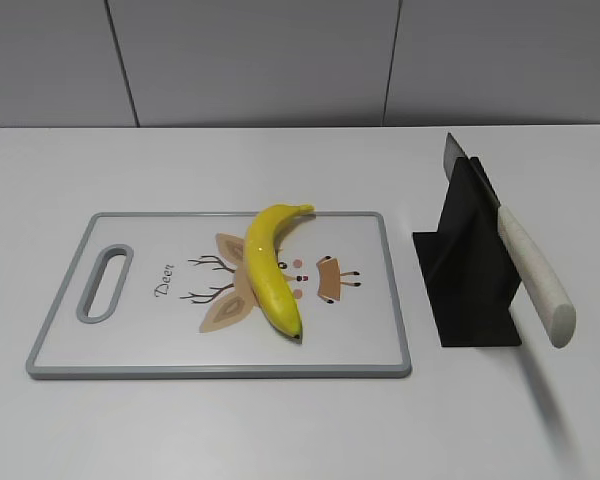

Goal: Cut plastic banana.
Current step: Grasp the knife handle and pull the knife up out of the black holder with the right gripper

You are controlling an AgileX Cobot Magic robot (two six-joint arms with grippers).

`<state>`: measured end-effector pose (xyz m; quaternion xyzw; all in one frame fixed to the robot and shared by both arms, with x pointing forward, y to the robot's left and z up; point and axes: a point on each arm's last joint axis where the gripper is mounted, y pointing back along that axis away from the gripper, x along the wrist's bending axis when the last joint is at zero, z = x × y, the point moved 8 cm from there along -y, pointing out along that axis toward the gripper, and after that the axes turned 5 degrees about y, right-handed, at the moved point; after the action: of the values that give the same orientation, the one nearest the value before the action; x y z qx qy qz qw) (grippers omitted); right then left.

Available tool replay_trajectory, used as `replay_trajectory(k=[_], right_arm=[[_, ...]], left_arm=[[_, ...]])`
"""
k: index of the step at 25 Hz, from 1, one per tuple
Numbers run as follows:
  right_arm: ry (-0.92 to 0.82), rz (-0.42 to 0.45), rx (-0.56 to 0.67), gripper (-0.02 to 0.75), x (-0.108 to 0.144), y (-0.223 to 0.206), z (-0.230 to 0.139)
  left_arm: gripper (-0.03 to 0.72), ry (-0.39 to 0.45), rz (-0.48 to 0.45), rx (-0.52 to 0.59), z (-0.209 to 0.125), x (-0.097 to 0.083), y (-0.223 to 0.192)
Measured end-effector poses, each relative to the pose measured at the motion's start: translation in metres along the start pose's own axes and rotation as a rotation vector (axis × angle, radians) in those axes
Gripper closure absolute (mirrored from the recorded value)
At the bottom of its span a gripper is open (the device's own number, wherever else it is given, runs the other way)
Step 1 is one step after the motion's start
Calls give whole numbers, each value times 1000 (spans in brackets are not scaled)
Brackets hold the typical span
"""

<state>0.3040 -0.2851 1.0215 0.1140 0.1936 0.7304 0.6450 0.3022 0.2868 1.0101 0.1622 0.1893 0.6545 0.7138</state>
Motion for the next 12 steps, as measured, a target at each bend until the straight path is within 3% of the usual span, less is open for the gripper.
replay_trajectory(k=[12], right_arm=[[0, 0, 0, 216, 0, 0, 0]], left_arm=[[51, 0, 1, 0, 0, 0, 0]])
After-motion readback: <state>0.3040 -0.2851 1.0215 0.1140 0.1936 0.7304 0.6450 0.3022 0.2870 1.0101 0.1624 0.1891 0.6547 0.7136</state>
